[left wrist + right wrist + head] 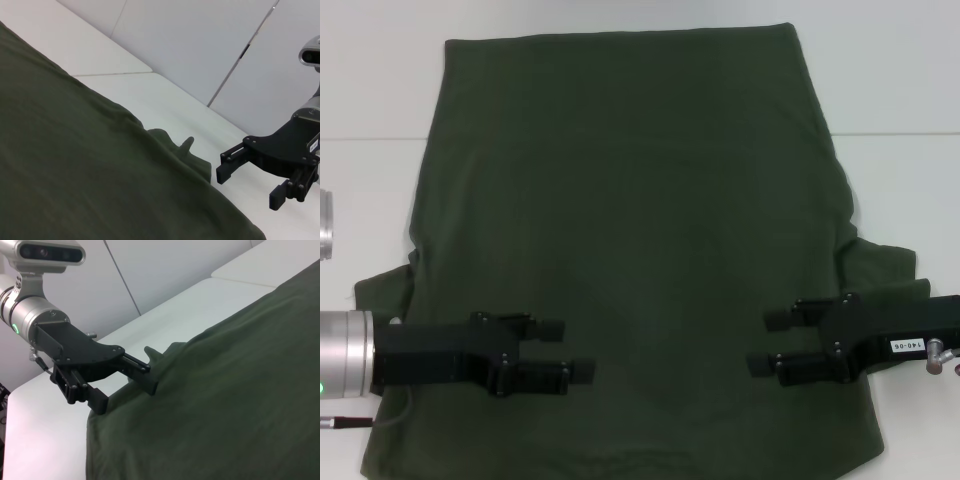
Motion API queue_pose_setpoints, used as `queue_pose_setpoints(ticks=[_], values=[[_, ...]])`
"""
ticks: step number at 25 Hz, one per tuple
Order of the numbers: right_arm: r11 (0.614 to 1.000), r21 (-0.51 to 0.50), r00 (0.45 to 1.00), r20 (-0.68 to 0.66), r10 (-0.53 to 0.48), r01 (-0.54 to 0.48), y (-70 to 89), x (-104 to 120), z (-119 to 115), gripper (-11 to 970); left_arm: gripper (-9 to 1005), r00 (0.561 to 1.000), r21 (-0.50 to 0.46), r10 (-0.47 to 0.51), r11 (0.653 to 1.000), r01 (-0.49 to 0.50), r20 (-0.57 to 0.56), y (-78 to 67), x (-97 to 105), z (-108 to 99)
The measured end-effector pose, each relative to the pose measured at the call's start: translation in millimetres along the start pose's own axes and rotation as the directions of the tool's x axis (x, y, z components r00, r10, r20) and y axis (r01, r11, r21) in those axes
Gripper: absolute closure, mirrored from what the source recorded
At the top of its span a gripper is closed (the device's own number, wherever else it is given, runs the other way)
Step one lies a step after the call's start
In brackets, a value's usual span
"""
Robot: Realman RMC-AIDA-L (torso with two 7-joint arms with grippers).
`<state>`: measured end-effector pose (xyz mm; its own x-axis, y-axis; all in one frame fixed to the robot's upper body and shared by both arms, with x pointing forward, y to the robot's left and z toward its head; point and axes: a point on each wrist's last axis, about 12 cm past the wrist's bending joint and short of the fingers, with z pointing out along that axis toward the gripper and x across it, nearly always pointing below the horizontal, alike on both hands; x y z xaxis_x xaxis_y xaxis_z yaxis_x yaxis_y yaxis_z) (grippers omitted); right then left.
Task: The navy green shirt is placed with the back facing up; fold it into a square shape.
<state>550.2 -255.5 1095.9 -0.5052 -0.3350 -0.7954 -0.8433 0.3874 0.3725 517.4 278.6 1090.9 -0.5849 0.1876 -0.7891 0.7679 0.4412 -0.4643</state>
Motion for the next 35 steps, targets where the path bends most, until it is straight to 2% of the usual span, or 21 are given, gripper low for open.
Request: queue_pose_setpoints(ticks=[14,17,19,21,23,25,28,29,32,33,35], values=[[1.000,0.006,1.000,0.003,0.010,-0.010,-0.9,0,-2,123,109,1.000,0.004,-0.002,1.000,0.002,-0.001,-0.5,-1,-1],[0.999,0.031,0.999,0.025,0.038,-0.039,-4.2,-1,-5,123,109,0.997,-0.047,-0.066,0.997,0.068,0.039,6.0,-2,-12],[0.993,0.074,0.994,0.064,0.088,-0.093,-10.0,-3,-10,123,108,0.970,-0.141,-0.189,0.967,0.210,0.152,18.8,-1,-32],[0.985,0.103,0.987,0.096,0.129,-0.139,-14.2,-3,-12,124,108,0.932,-0.177,-0.280,0.930,0.323,0.229,25.4,2,-46],[0.976,0.125,0.978,0.128,0.164,-0.180,-17.6,-3,-14,124,108,0.866,-0.191,-0.392,0.867,0.460,0.310,30.7,8,-63],[0.968,0.132,0.969,0.160,0.191,-0.213,-19.9,-3,-14,124,109,0.782,-0.180,-0.496,0.789,0.588,0.377,33.7,17,-79],[0.959,0.143,0.958,0.192,0.214,-0.243,-23.3,-2,-14,123,109,0.686,-0.174,-0.576,0.696,0.697,0.444,36.5,36,-98],[0.956,0.151,0.955,0.201,0.219,-0.251,-24.7,-2,-14,123,108,0.668,-0.177,-0.586,0.677,0.715,0.459,37.4,42,-101],[0.952,0.168,0.952,0.214,0.220,-0.257,-27.3,-2,-15,123,108,0.648,-0.207,-0.581,0.645,0.736,0.492,40.8,54,-107],[0.951,0.171,0.952,0.216,0.218,-0.257,-27.6,-2,-15,123,109,0.655,-0.223,-0.569,0.646,0.730,0.496,41.3,57,-108],[0.953,0.170,0.953,0.217,0.213,-0.252,-27.5,-3,-14,124,109,0.697,-0.271,-0.518,0.670,0.691,0.495,42.7,62,-106]])
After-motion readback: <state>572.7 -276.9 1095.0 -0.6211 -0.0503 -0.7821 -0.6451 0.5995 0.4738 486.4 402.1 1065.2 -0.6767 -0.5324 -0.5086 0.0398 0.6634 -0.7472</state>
